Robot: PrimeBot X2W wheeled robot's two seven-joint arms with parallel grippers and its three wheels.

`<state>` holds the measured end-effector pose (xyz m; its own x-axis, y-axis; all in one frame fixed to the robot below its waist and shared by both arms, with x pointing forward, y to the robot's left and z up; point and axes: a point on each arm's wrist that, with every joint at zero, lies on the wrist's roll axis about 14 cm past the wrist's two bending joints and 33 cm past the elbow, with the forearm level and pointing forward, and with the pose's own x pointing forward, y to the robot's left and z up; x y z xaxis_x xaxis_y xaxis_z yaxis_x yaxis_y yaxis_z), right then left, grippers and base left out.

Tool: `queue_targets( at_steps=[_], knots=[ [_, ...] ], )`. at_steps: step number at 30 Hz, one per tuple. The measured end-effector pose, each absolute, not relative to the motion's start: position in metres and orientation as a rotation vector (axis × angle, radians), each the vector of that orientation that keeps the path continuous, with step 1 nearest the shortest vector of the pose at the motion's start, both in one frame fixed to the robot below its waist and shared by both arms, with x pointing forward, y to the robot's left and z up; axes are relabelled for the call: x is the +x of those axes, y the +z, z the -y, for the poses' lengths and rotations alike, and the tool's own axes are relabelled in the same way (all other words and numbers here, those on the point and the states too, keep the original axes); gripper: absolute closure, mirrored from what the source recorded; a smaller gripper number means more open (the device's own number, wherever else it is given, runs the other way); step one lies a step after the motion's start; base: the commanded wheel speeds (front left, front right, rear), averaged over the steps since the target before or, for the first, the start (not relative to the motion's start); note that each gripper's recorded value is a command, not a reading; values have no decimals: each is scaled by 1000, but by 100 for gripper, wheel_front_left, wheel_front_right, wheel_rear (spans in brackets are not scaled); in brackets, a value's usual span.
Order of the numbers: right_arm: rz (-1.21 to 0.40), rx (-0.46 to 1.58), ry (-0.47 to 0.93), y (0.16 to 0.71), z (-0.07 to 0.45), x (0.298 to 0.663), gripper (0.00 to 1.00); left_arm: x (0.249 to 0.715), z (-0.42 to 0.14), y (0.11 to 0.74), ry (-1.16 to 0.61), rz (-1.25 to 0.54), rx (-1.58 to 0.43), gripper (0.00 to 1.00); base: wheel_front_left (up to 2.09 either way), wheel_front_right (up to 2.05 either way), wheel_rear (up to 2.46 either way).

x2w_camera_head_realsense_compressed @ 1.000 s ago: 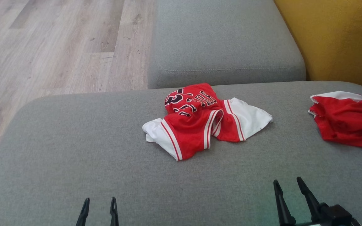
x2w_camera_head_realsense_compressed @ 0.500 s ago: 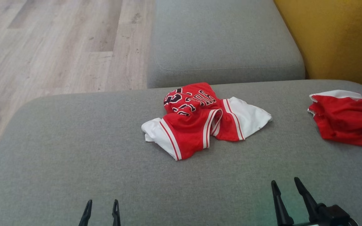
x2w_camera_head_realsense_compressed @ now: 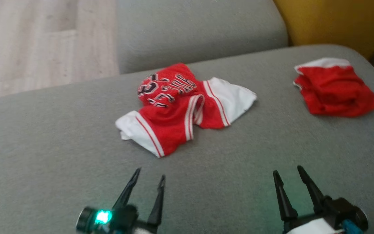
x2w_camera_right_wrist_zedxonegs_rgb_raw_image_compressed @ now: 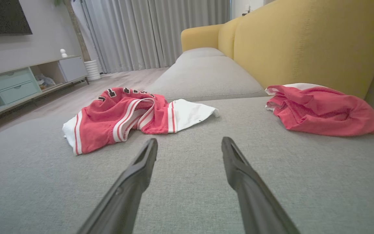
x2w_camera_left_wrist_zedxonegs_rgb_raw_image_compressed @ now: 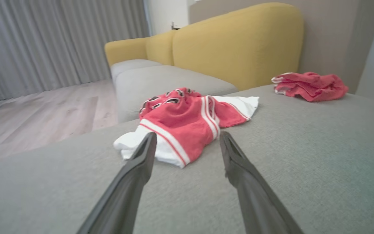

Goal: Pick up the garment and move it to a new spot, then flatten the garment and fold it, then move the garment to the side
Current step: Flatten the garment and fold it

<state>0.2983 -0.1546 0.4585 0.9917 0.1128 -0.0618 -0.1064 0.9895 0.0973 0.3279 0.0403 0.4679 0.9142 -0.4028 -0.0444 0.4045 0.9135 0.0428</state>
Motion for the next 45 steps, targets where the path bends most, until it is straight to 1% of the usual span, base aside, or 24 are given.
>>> queue_targets(
  at_steps=[5, 10, 14, 18, 21, 23, 26, 31, 34, 37, 40, 43, 45],
  knots=[
    [-81, 93, 65, 457, 167, 307, 0, 362, 5, 455, -580, -63, 118, 0, 0, 0, 0],
    [-93, 84, 47, 455, 173, 326, 0, 412, 30, 435, -668, -95, 238, 0, 0, 0, 0],
    [-111, 81, 12, 451, 184, 332, 0, 436, 48, 410, -740, -148, 360, 0, 0, 0, 0],
    [-128, 78, -37, 447, 198, 327, 0, 447, 52, 379, -756, -244, 443, 0, 0, 0, 0],
    [-134, 76, -74, 446, 207, 322, 0, 457, 55, 368, -747, -284, 465, 0, 0, 0, 0],
    [-134, 71, -95, 447, 213, 319, 0, 465, 60, 367, -744, -296, 452, 100, 0, 0, 0],
    [-135, 67, -121, 448, 220, 314, 0, 467, 68, 365, -761, -313, 431, 100, 0, 0, 0],
    [-104, 70, -118, 456, 219, 312, 0, 460, 76, 378, -798, -309, 348, 100, 0, 0, 0],
    [-77, 82, -113, 464, 217, 310, 0, 457, 96, 408, -852, -232, 298, 100, 0, 0, 0],
    [-53, 88, -100, 470, 213, 307, 0, 469, 122, 473, -893, -51, 264, 100, 0, 0, 0],
    [-47, 100, -89, 470, 207, 300, 0, 486, 141, 562, -895, 163, 213, 100, 0, 0, 0],
    [-38, 107, -77, 471, 203, 296, 0, 492, 150, 651, -885, 371, 190, 100, 0, 0, 0],
    [-26, 109, -64, 474, 200, 299, 0, 491, 148, 713, -864, 501, 130, 100, 0, 0, 0]
  ],
)
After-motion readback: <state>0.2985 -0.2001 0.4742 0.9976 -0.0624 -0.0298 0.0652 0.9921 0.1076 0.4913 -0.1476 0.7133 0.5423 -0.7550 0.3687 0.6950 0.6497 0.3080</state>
